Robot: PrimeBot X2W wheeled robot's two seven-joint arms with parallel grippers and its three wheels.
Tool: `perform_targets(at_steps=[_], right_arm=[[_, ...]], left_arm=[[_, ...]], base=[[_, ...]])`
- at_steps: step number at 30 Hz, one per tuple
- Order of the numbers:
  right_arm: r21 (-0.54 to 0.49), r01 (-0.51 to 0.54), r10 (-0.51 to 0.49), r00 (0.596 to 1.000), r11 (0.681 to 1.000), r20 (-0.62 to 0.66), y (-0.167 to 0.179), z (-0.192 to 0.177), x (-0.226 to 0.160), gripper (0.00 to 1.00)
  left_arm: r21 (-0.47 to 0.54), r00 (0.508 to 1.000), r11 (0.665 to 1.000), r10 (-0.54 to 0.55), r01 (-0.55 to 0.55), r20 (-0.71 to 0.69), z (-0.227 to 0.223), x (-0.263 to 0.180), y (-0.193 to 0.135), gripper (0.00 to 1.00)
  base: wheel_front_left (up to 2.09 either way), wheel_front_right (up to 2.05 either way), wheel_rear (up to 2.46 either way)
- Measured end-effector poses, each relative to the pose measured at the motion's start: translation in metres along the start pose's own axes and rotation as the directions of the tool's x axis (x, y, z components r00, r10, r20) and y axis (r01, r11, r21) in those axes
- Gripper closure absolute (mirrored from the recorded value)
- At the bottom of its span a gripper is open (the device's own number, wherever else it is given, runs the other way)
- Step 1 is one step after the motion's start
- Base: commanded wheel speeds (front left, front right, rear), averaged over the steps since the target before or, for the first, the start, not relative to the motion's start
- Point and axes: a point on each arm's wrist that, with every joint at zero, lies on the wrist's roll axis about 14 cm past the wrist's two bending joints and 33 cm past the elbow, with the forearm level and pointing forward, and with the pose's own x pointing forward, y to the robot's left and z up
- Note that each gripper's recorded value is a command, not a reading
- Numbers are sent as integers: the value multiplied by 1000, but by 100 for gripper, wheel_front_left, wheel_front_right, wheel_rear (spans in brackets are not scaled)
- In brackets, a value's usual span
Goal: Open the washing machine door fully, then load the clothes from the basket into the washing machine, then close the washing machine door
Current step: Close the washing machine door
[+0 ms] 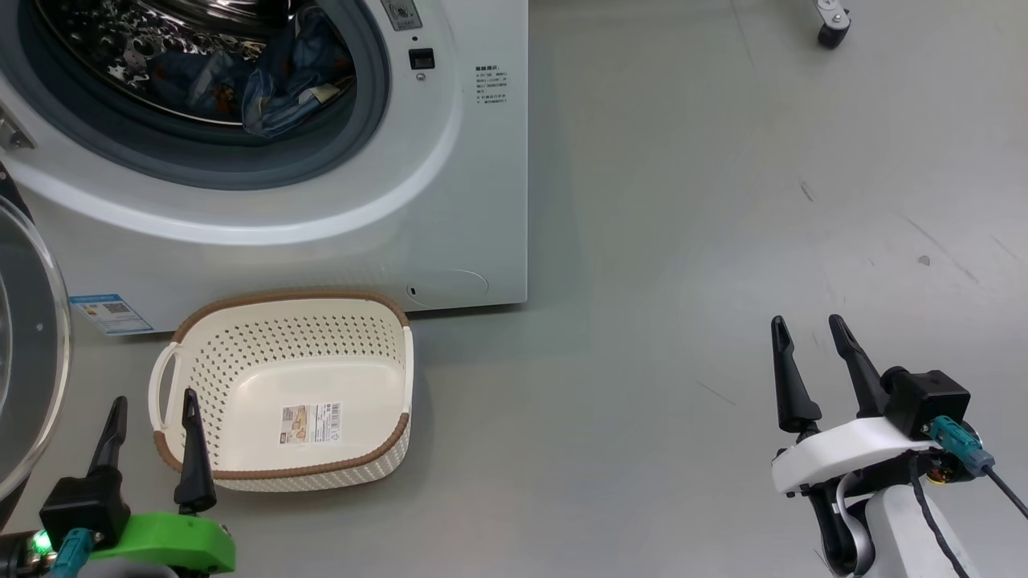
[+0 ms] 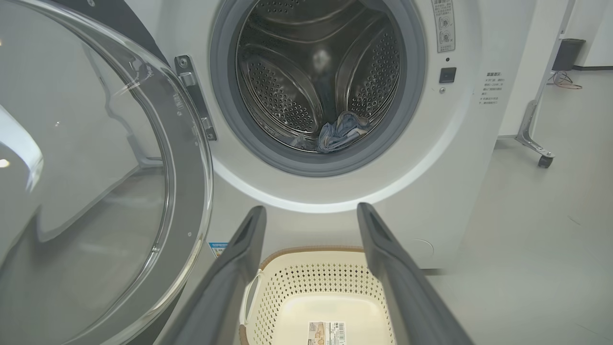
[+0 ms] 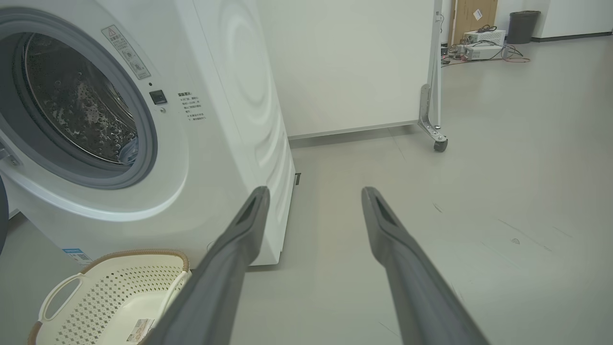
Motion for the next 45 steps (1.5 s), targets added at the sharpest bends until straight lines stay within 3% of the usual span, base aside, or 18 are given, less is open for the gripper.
perform_targets(at_steps=[18,45], right_arm=[[0,-2,2,1000,1000,-2,0,0,2,0],[-2,-19,19,1000,1000,3,5,1,4,0]], left_arm=[[4,1000,1000,16,-16,15,5,-1,4,0],[2,999,1000,25,-25,37,11,-4,6,0]], base=[[-60,60,0],[-3,3,0]])
